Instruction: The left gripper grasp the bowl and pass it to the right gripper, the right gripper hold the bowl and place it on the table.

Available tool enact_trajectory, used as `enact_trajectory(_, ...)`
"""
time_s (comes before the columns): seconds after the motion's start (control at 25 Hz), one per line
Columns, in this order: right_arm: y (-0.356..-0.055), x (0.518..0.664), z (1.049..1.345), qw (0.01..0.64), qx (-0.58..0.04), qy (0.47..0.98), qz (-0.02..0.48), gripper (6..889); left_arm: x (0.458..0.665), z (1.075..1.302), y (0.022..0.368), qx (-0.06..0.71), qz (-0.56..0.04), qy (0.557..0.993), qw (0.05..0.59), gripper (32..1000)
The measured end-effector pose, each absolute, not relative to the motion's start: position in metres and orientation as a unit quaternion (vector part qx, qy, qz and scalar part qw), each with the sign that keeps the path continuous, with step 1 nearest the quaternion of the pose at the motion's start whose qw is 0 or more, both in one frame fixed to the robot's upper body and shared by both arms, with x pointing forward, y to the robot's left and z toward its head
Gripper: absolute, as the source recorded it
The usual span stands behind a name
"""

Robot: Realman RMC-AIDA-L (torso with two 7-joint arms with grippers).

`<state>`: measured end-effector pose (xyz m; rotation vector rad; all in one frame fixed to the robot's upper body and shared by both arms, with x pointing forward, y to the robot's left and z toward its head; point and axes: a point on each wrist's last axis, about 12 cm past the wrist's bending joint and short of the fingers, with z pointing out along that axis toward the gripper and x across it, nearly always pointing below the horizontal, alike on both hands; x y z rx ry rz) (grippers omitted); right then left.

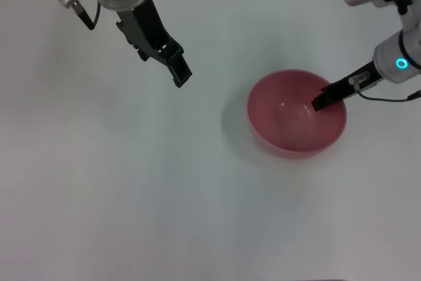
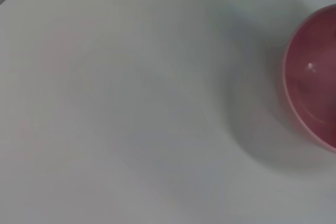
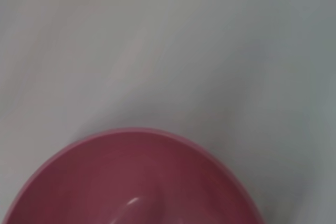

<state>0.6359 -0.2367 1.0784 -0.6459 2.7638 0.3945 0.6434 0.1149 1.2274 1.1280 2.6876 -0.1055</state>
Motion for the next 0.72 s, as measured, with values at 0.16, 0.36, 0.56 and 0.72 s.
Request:
enact_trajectory(0.16,-0.2366,0.6366,1.0793,0.138,-0.225,0.955,0.136,357,0.6435,1.2273,0.1149,0.384,-0.036,0.916,0.113,858)
enact_trajectory(0.36,-0.2362,0.6375,1.0813,0.141,-0.231,0.953,0.138,530,0.6433,1.2266,0.1156,0.384,-0.036,0.916,0.112,858)
enact_trajectory(0.56,-0.2347,0.6380,1.0821,0.143,-0.236,0.951,0.140,639,0.6430,1.2255,0.1166,0.383,-0.036,0.916,0.111,858)
enact_trajectory(0.72,-0.2347,0.6380,1.0823,0.144,-0.236,0.951,0.140,727,0.6430,1.2250,0.1172,0.383,-0.037,0.917,0.110,858)
